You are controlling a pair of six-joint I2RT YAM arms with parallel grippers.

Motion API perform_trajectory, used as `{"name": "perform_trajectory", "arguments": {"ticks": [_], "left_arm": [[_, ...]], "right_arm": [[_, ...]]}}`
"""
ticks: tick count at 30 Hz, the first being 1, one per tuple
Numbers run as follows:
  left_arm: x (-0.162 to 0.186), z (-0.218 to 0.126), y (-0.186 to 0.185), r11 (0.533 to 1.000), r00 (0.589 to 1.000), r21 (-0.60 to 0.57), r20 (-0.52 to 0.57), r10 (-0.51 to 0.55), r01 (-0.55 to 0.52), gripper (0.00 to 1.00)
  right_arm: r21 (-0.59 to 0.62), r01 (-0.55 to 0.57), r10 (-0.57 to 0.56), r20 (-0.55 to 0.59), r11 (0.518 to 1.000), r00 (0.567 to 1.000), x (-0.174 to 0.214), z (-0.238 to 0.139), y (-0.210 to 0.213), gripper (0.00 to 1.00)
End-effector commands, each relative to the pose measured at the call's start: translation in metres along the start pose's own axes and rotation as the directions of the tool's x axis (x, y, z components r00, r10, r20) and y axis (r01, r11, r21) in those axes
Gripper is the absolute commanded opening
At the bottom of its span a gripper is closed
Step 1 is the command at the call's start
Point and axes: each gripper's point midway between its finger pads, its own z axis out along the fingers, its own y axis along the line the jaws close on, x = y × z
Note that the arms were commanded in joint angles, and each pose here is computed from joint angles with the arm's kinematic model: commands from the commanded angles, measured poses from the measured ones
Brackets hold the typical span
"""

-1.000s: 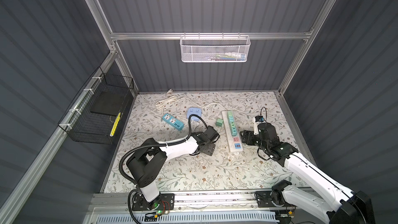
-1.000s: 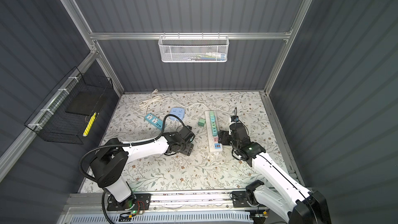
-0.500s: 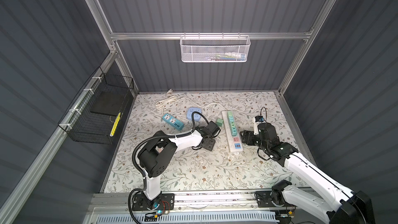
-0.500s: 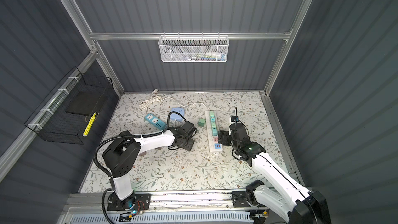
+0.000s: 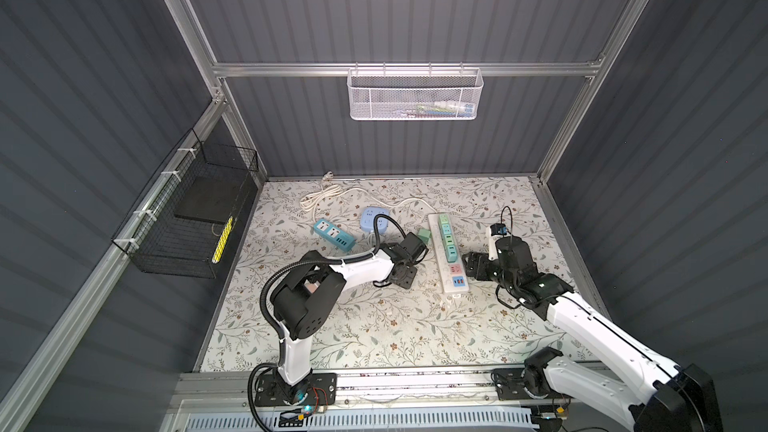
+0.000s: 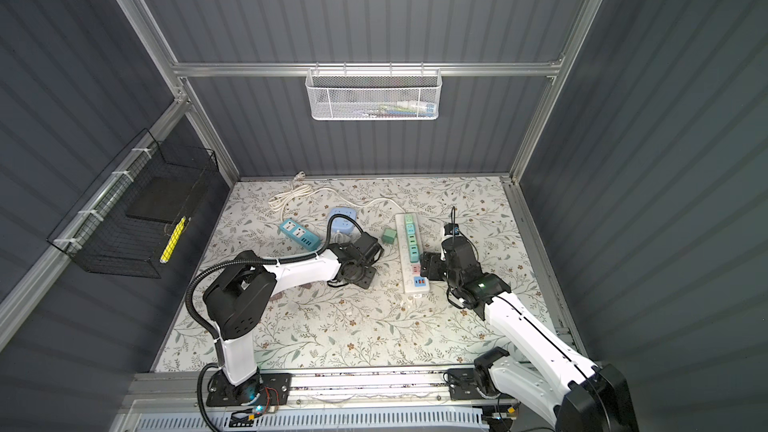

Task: Insert the plug
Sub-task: 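Lift the dark-teal adapter with the left gripper off the table, then raise the adapter toward the right gripper and close the right gripper on it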

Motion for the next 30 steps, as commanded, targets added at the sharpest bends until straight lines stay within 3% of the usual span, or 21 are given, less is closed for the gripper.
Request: {"name": "perform_trajectory", "arguments": {"ticks": [1, 5, 7, 9, 12, 15, 17, 20, 22, 30], "left_arm": [[-0.002, -0.007, -0.003, 0.999, 0.999, 0.030, 0.030, 0.036, -0.037, 0.40], [-0.019, -0.030, -0.020, 0.987, 0.982, 0.139, 0.181, 0.054, -0.080, 0.35], [-0.032, -0.048, -0.031, 0.977, 0.947, 0.170, 0.315, 0.072, -0.131, 0.34], [-0.041, -0.069, -0.041, 0.967, 0.882, 0.165, 0.461, 0.099, -0.195, 0.29], [-0.055, -0.096, -0.049, 0.957, 0.771, 0.159, 0.630, 0.090, -0.241, 0.30], [-0.060, -0.117, -0.061, 0.939, 0.664, 0.156, 0.742, 0.093, -0.306, 0.31], [-0.061, -0.128, -0.071, 0.920, 0.614, 0.161, 0.783, 0.101, -0.357, 0.32], [-0.061, -0.138, -0.083, 0.897, 0.595, 0.181, 0.797, 0.107, -0.404, 0.29], [-0.061, -0.139, -0.086, 0.891, 0.608, 0.190, 0.785, 0.113, -0.412, 0.28], [-0.056, -0.138, -0.092, 0.875, 0.617, 0.193, 0.775, 0.141, -0.443, 0.29]], "right_arm": [[-0.014, 0.010, -0.009, 0.010, 1.000, 1.000, -0.007, -0.003, 0.004, 0.80], [-0.046, 0.007, -0.007, 0.000, 0.999, 1.000, -0.008, -0.006, 0.010, 0.79], [-0.082, 0.000, -0.001, -0.006, 0.997, 1.000, -0.008, -0.008, 0.017, 0.77], [-0.123, -0.009, 0.008, -0.014, 0.992, 1.000, -0.008, -0.011, 0.025, 0.76], [-0.187, -0.023, 0.018, -0.030, 0.982, 0.999, -0.009, -0.015, 0.037, 0.73], [-0.260, -0.030, 0.017, -0.053, 0.965, 0.998, -0.009, -0.018, 0.051, 0.68], [-0.316, -0.032, 0.009, -0.073, 0.948, 0.997, -0.008, -0.019, 0.062, 0.63], [-0.379, -0.036, -0.001, -0.099, 0.924, 0.995, -0.008, -0.019, 0.075, 0.56], [-0.440, -0.046, -0.010, -0.125, 0.897, 0.992, -0.005, -0.021, 0.087, 0.54], [-0.554, -0.068, -0.033, -0.169, 0.830, 0.985, -0.002, -0.020, 0.113, 0.54]]}}
